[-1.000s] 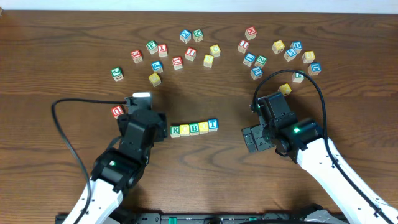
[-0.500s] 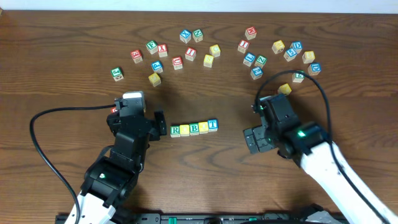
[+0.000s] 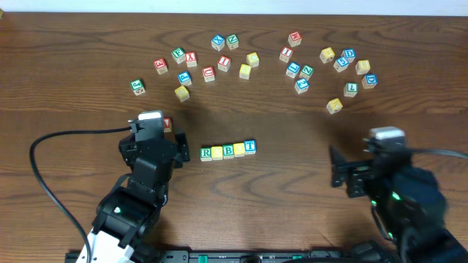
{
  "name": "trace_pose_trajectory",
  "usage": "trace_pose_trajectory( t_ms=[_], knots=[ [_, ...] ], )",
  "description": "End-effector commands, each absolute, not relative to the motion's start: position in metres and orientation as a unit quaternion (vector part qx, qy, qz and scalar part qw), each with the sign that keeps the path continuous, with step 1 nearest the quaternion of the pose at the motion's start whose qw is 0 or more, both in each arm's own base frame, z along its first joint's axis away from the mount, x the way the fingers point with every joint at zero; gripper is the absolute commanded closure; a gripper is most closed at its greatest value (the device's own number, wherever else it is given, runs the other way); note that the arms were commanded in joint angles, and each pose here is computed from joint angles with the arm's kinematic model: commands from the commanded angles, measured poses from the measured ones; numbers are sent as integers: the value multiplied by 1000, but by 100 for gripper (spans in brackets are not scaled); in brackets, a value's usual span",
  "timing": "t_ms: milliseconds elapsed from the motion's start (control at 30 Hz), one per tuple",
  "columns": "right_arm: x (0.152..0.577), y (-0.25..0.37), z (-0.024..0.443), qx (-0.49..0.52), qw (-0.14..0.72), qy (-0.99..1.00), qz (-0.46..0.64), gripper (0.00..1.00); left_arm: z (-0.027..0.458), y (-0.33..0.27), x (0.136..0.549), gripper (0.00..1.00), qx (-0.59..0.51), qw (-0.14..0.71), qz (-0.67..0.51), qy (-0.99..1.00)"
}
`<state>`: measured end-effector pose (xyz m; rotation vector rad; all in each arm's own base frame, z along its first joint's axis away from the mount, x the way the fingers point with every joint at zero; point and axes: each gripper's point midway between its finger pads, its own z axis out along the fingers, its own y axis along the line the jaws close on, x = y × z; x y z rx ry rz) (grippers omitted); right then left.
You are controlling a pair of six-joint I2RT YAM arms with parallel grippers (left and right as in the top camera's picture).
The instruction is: Spell out ROBOT
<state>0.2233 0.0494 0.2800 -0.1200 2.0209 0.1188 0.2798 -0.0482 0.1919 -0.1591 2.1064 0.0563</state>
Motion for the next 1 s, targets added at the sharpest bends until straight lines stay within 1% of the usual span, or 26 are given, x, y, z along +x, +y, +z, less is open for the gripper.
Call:
trace_pose_trajectory(
  t_ms=[0,133,300,467,633,800,967],
  knots=[
    [222,40,304,-28,580,812,66,1,205,-41,277,3,-77,515,26,854],
    [224,42,324,-28,638,763,100,1,230,-37,275,3,-95,555,9,826],
    [229,39,327,-45,701,706,91,1,252,-28,265,3,-114,589,-1,800],
    [230,34,309,-48,735,674,66,1,280,-15,251,3,-139,630,-27,764],
    [231,32,289,-45,755,651,65,1,307,4,231,3,-161,671,-59,721],
    [232,34,268,-47,768,635,68,1,314,31,215,3,-197,700,-44,685],
    [231,36,260,-49,774,627,71,1,314,37,204,3,-200,730,-52,652]
  ],
)
